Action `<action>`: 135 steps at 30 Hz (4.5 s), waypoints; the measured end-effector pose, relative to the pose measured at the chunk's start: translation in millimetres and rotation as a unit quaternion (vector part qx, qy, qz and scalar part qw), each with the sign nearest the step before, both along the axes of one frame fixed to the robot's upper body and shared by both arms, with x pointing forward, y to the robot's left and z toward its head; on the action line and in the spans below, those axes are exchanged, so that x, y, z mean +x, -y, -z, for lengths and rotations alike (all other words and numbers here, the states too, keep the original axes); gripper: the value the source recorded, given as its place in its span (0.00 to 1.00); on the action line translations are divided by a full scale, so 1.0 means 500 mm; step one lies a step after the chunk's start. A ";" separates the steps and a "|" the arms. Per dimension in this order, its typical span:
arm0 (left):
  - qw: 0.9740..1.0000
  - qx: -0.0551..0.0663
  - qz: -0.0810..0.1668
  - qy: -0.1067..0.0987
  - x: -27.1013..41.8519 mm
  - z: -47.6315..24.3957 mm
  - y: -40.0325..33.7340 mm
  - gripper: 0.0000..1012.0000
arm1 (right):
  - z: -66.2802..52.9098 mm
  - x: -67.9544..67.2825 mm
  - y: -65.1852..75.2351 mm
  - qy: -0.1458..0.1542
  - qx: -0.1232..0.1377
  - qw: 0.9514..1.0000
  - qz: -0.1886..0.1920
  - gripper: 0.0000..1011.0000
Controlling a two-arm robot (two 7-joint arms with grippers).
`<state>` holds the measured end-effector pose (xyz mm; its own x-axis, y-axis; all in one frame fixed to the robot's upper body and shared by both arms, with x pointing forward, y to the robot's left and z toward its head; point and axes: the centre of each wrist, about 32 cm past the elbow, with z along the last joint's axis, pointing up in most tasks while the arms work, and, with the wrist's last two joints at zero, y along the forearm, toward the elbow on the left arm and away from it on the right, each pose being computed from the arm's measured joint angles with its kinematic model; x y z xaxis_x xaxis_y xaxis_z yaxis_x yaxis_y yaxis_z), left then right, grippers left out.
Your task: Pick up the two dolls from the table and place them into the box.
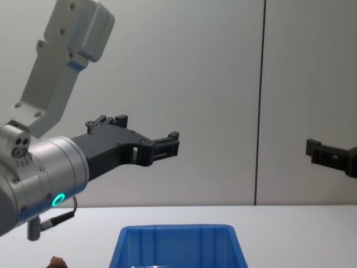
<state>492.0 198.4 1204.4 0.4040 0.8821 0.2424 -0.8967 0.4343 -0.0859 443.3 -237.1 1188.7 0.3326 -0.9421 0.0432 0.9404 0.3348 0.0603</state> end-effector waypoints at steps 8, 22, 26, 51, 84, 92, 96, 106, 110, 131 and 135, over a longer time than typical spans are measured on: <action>1.000 0.000 0.000 0.000 0.000 0.000 0.000 0.99 | 0.002 -0.005 0.004 -0.001 -0.005 1.000 -0.001 0.99; 1.000 0.000 0.000 0.000 0.000 0.000 0.000 0.99 | 0.020 -0.079 0.043 -0.048 -0.056 0.997 -0.007 0.99; 1.000 0.000 0.000 0.000 0.000 0.000 0.000 0.99 | 0.029 -0.102 0.058 -0.070 -0.072 0.995 -0.006 0.99; 1.000 0.000 0.000 0.000 0.000 0.000 0.000 0.99 | 0.103 -0.077 0.089 -0.153 -0.150 0.977 -0.012 0.99; 1.000 0.000 0.000 0.000 0.000 0.000 0.000 0.99 | 0.166 0.014 0.038 -0.223 -0.142 0.964 -0.020 0.78; 1.000 0.000 0.000 0.000 0.000 0.000 0.000 0.99 | 0.170 0.019 0.033 -0.227 -0.141 0.963 -0.021 0.54; 1.000 0.000 0.000 0.000 0.000 0.000 0.000 0.99 | 0.170 0.021 0.032 -0.228 -0.140 0.963 -0.021 0.50; 1.000 0.000 0.000 0.000 0.000 0.000 0.000 0.99 | 0.171 0.021 0.031 -0.224 -0.142 0.964 -0.019 0.44; 1.000 0.000 0.000 0.000 0.000 0.000 0.000 0.99 | 0.169 0.020 0.032 -0.211 -0.145 0.967 -0.015 0.41; 1.000 0.000 0.000 0.000 0.000 0.000 0.000 0.99 | 0.107 0.033 0.029 -0.076 -0.150 0.986 -0.002 0.29; 1.000 0.000 0.000 0.000 0.000 0.000 0.000 0.99 | 0.088 0.040 0.023 -0.052 -0.144 0.988 -0.016 0.27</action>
<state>492.0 198.4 1204.4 0.4040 0.8821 0.2425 -0.8967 0.4343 -0.0860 463.1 -248.4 1144.8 0.3790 -0.8845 0.2720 0.9250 0.3537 -0.1386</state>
